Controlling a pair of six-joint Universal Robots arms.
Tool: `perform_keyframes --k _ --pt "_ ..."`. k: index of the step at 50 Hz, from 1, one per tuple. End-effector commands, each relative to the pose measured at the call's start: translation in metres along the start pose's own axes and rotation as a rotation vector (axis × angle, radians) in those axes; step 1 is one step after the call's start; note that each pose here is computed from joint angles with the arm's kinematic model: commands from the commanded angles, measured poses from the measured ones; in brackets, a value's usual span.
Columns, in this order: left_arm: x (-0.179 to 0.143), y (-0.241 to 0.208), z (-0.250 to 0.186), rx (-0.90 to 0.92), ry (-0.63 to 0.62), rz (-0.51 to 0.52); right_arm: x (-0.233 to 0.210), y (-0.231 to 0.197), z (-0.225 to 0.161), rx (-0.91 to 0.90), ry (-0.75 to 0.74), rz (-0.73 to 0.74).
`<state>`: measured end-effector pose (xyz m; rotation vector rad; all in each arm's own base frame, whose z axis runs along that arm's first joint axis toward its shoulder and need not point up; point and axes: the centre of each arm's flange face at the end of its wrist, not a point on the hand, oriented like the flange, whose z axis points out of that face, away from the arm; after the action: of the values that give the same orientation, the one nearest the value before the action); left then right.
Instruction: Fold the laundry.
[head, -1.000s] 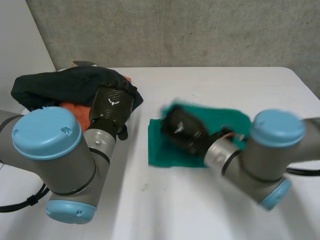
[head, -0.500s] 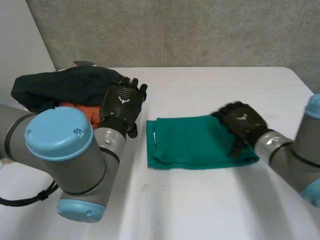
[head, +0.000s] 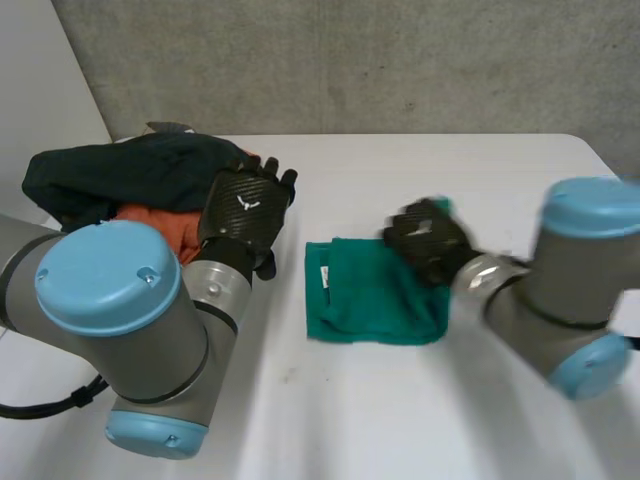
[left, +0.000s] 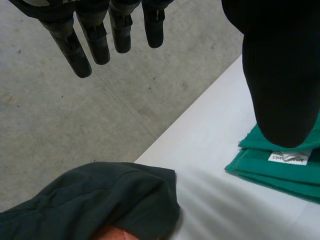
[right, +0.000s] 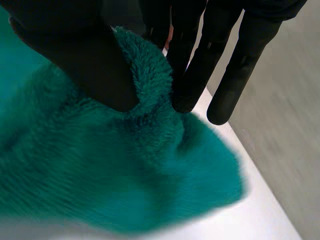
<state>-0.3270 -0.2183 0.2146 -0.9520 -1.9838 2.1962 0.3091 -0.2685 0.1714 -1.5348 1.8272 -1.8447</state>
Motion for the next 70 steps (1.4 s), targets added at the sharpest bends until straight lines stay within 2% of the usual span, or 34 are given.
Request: perform_keyframes --k 1,4,7,13,16,20,26,31,35,39,44,48,52,57,60,66,70 --pt "-0.004 0.000 0.002 -0.001 -0.013 -0.003 -0.077 -0.020 0.001 0.102 -0.215 -0.031" --pt "-0.003 -0.001 0.005 0.005 -0.015 -0.008 -0.066 -0.024 0.006 0.094 -0.155 -0.010" --pt "-0.005 -0.008 0.010 0.027 -0.023 -0.034 -0.053 -0.027 0.006 0.059 -0.074 0.103" --pt "0.001 -0.021 0.027 0.077 -0.009 -0.142 0.033 -0.013 -0.006 0.048 0.127 0.472" --pt "0.011 -0.026 0.036 0.099 0.042 -0.186 0.049 -0.013 -0.014 0.061 0.144 0.568" --pt "0.037 -0.021 0.040 0.065 0.143 -0.232 0.047 -0.008 -0.021 -0.011 0.073 0.670" --pt "0.063 0.007 0.028 -0.150 0.215 -0.281 0.031 0.010 -0.004 -0.123 -0.016 0.723" --pt "0.062 0.027 0.022 -0.265 0.140 -0.295 0.026 0.021 0.007 -0.162 -0.072 0.750" --pt "0.065 0.037 0.018 -0.301 0.106 -0.262 0.016 0.033 0.019 -0.198 -0.100 0.745" --pt "0.074 0.056 0.021 -0.346 0.117 -0.212 0.004 0.042 0.028 -0.225 -0.112 0.683" --pt "0.078 0.073 0.022 -0.388 0.144 -0.094 0.006 0.053 0.031 -0.288 -0.030 0.536" --pt "0.075 0.071 0.022 -0.381 0.147 -0.075 0.010 0.049 0.029 -0.297 0.002 0.441" --pt "0.070 0.054 0.025 -0.338 0.136 -0.088 0.024 0.033 0.018 -0.265 0.052 0.423" --pt "0.044 0.007 0.026 -0.219 0.092 -0.132 0.034 0.018 0.000 -0.200 0.128 0.477" --pt "0.030 -0.014 0.027 -0.160 0.106 -0.156 0.030 0.019 -0.009 -0.176 0.152 0.535" --pt "0.022 -0.025 0.026 -0.105 0.233 -0.181 0.004 0.036 -0.027 -0.236 0.121 0.726" --pt "0.014 -0.018 0.027 -0.117 0.267 -0.195 -0.009 0.043 -0.032 -0.250 0.104 0.816"
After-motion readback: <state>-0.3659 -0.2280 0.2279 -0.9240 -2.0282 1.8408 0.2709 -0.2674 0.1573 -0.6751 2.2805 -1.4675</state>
